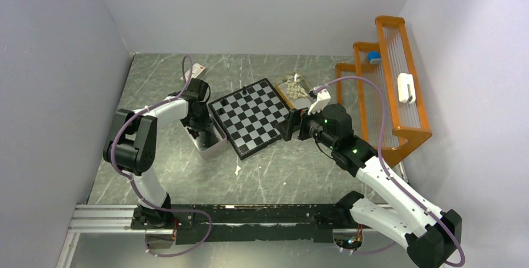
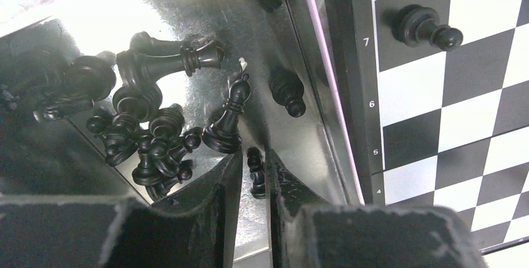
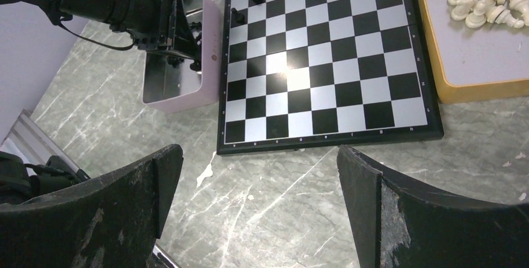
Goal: Set up the chess pieces on the board
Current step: Pick up the chess piece from the storage box, then place the chess piece on the chessboard.
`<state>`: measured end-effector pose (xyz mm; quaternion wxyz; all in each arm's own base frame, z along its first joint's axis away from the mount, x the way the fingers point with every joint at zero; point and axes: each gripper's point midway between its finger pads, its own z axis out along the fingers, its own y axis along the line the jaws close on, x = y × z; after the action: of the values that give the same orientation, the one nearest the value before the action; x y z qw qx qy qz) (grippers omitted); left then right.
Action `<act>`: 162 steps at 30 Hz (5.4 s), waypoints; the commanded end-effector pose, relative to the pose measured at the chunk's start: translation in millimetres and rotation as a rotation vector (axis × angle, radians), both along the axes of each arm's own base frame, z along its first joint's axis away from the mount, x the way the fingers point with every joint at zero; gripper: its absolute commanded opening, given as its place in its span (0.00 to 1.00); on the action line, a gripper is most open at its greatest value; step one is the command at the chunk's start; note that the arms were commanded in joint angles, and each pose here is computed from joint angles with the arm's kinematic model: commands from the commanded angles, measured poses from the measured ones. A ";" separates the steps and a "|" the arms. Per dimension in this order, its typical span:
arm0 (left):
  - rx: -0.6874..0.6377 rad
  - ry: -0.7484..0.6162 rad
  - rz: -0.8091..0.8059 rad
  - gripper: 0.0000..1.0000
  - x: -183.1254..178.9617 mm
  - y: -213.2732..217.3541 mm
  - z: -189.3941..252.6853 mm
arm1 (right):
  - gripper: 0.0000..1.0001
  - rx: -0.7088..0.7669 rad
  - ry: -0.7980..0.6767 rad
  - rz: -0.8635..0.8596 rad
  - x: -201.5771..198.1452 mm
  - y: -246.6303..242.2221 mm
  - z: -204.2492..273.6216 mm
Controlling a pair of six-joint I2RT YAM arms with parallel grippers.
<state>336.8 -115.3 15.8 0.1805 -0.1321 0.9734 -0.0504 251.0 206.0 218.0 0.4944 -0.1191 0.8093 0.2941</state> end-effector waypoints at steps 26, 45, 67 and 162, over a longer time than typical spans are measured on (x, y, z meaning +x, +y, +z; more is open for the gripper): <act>0.008 0.057 -0.034 0.14 -23.9 -0.5 -4.4 | 1.00 0.027 -0.022 0.007 -1.5 1.6 7.2; -0.039 -0.101 -0.054 0.05 -2.3 -8.1 60.3 | 0.99 0.129 0.037 0.069 -1.9 25.4 15.5; -0.574 -0.379 -0.164 0.05 -33.0 -76.3 194.5 | 0.77 0.352 0.091 0.225 0.4 168.6 9.5; -0.694 -0.277 -0.702 0.05 -80.7 -118.3 221.9 | 0.57 0.038 -0.436 0.382 -1.5 161.5 0.9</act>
<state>246.3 -230.9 229.1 0.2058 0.1545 0.8510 -0.4579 240.9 383.1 214.9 0.5795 -0.3572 0.6233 0.3849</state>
